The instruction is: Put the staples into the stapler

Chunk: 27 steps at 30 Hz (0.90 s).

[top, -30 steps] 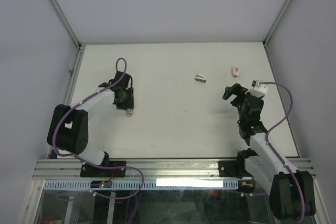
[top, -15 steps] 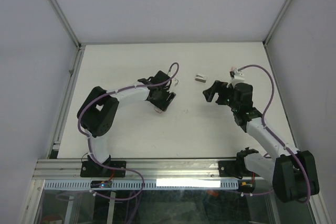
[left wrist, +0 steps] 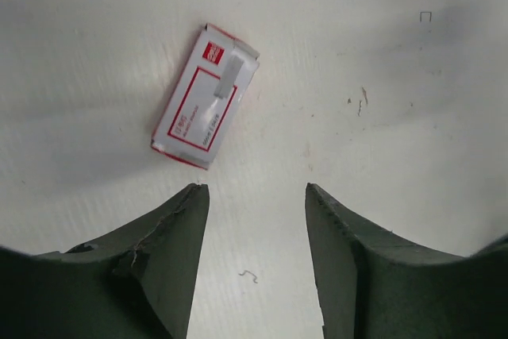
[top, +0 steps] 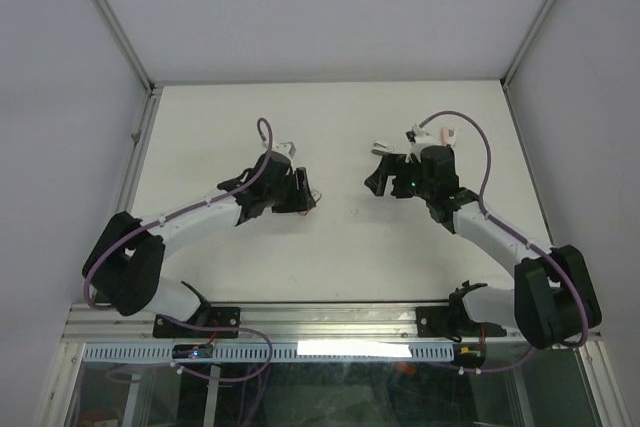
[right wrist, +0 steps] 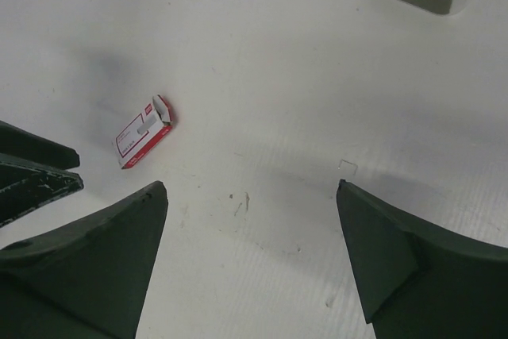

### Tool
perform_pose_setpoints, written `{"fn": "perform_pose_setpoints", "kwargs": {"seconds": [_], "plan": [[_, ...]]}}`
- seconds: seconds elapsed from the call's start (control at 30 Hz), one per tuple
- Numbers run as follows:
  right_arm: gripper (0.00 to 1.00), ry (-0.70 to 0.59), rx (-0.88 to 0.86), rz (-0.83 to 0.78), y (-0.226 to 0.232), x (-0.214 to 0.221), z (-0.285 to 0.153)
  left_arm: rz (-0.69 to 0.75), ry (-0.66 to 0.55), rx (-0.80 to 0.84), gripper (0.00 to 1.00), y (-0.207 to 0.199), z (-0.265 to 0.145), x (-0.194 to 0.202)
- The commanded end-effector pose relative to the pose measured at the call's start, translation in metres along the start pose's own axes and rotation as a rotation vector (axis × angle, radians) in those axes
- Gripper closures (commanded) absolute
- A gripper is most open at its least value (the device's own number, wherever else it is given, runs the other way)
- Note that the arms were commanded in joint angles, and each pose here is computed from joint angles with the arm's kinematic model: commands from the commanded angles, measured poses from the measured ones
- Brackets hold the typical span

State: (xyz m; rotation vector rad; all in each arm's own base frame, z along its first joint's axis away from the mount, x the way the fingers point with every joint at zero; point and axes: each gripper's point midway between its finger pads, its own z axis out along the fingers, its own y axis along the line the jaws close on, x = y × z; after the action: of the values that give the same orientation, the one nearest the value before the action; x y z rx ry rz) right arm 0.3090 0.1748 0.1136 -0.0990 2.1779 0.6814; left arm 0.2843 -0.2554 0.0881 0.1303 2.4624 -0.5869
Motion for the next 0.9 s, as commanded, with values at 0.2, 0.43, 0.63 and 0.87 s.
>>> {"fn": "perform_pose_setpoints", "kwargs": {"seconds": [0.2, 0.43, 0.63, 0.87], "plan": [[0.19, 0.049, -0.166, -0.089, 0.048, -0.011, 0.014, -0.566, -0.144, 0.201, 0.54, -0.015, -0.017, 0.011], [0.24, 0.045, -0.16, -0.114, 0.049, -0.007, 0.012, -0.684, -0.214, 0.164, 0.61, 0.013, -0.011, 0.015], [0.26, 0.019, -0.164, -0.123, 0.051, -0.011, 0.01, -0.702, -0.286, 0.104, 0.67, 0.032, -0.01, 0.004], [0.27, 0.013, -0.165, -0.123, 0.05, -0.011, 0.012, -0.703, -0.284, 0.079, 0.7, 0.039, -0.002, 0.002]]}}
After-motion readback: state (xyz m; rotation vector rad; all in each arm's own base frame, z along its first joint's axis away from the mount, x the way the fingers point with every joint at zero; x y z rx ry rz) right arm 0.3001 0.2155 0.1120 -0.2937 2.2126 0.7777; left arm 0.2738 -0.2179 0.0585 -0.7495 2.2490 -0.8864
